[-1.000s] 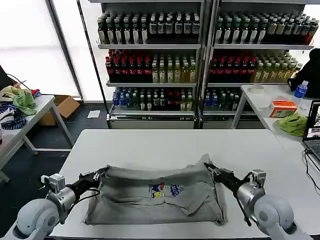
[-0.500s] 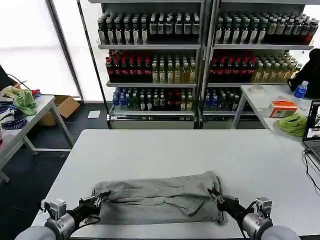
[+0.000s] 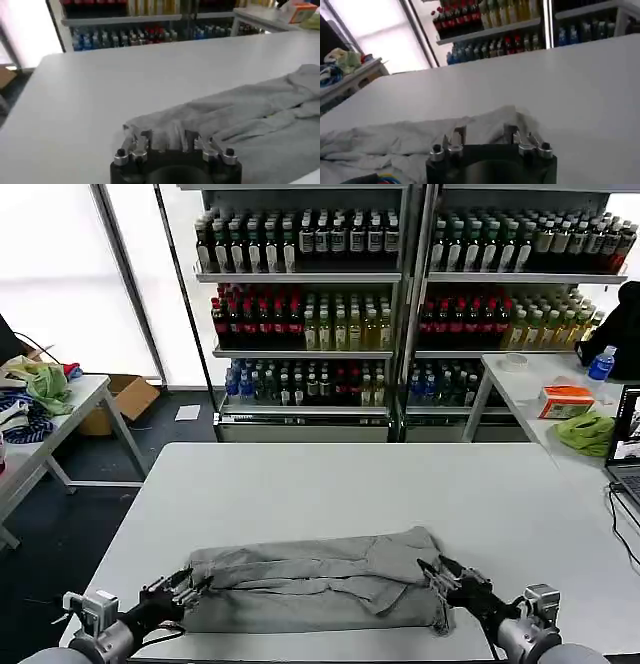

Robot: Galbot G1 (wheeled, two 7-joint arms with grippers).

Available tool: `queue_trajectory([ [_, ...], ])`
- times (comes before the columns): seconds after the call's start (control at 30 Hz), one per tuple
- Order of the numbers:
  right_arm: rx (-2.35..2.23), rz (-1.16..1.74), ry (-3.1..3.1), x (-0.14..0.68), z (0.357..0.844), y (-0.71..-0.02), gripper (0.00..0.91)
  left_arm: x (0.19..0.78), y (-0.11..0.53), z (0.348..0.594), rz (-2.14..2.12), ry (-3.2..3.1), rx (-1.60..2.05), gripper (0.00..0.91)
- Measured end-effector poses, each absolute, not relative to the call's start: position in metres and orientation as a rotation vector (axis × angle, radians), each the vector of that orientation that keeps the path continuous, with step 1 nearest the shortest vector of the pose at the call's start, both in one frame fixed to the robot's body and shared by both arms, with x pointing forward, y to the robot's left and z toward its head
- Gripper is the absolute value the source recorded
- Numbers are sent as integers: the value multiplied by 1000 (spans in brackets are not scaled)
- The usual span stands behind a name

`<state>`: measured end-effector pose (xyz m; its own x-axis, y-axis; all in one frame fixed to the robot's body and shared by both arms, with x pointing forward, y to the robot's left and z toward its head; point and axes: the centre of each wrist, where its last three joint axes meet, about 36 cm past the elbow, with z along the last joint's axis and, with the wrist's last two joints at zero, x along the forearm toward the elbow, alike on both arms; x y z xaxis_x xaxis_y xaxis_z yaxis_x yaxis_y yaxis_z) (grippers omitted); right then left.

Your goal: Fold and organize the clothes.

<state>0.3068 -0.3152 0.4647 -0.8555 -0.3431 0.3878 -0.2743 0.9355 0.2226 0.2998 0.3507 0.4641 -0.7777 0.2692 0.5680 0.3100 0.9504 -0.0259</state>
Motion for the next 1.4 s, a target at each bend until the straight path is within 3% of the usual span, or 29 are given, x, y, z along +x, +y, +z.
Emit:
queue_trajectory([
  [0.33, 468, -129, -2928, 311, 458, -322, 907, 289, 357, 481, -40, -2624, -252, 907],
  [0.73, 470, -121, -3083, 306, 423, -335, 907, 272, 322, 444, 100, -2674, -116, 907],
  [1.3, 463, -149, -3143, 303, 419, -341, 907, 277, 293, 400, 157, -2630, -88, 907],
  [1.4, 467, -152, -3148, 304, 421, -342, 907, 276, 292, 397, 164, -2619, -90, 836],
])
